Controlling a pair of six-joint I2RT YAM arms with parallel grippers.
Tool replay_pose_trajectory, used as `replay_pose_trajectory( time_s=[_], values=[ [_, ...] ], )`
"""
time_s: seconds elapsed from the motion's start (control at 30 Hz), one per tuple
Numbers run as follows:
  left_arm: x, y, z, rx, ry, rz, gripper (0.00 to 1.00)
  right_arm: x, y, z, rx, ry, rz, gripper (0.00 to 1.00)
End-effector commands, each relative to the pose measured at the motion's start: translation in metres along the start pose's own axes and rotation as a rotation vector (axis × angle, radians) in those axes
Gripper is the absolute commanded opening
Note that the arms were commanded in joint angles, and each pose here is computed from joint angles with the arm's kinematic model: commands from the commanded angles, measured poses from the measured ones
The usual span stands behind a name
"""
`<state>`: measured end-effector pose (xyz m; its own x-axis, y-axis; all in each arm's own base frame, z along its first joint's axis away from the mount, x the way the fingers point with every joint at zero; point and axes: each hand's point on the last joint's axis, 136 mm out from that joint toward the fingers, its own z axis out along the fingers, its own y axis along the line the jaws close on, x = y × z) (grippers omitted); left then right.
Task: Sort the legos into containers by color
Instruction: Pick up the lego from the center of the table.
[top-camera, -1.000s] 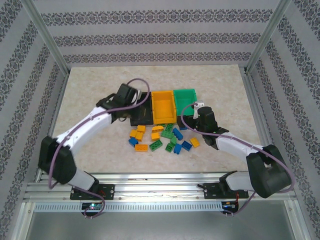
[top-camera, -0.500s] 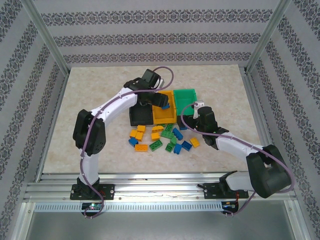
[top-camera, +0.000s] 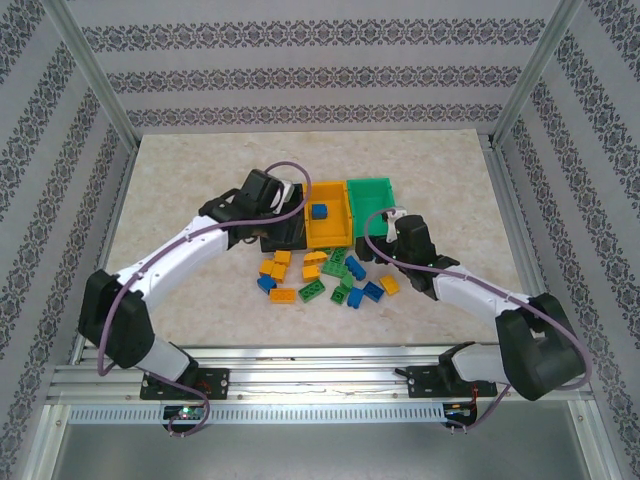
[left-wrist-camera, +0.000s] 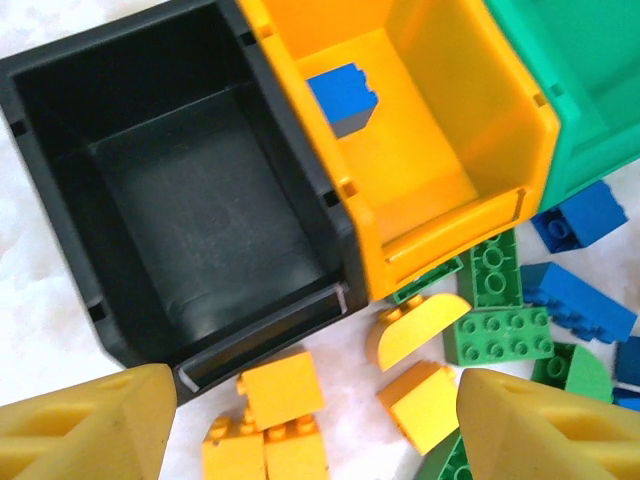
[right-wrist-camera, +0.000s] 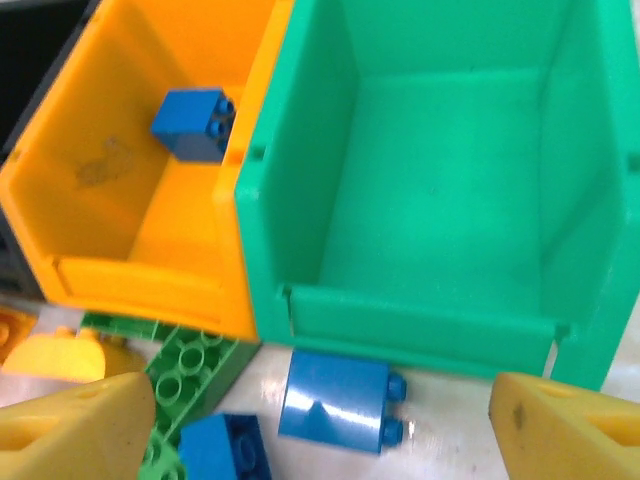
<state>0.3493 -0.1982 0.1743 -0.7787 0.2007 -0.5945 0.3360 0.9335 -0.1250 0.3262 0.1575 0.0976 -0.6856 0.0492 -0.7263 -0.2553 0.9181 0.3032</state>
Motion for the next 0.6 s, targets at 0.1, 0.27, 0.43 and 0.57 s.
replay_pose_trajectory(
  time_s=[0.1,0.27,0.43,0.57],
  values=[
    [0.002,0.022,-0.007,-0.027,-0.021,-0.009,0.74,0.032,0.019,-0.015,-0.045,0.232,0.047,0.74],
    [0.009,0.030,0.001,-0.011,0.017,-0.033,0.73,0.046,0.030,-0.006,-0.077,0.329,0.095,0.61],
    [0.015,0.035,0.008,-0.001,0.065,-0.025,0.73,0.062,0.042,0.010,-0.074,0.451,0.058,0.57],
    [0.019,0.040,0.009,-0.010,0.082,-0.009,0.73,0.074,0.036,0.014,-0.025,0.529,0.018,0.56]
  ],
)
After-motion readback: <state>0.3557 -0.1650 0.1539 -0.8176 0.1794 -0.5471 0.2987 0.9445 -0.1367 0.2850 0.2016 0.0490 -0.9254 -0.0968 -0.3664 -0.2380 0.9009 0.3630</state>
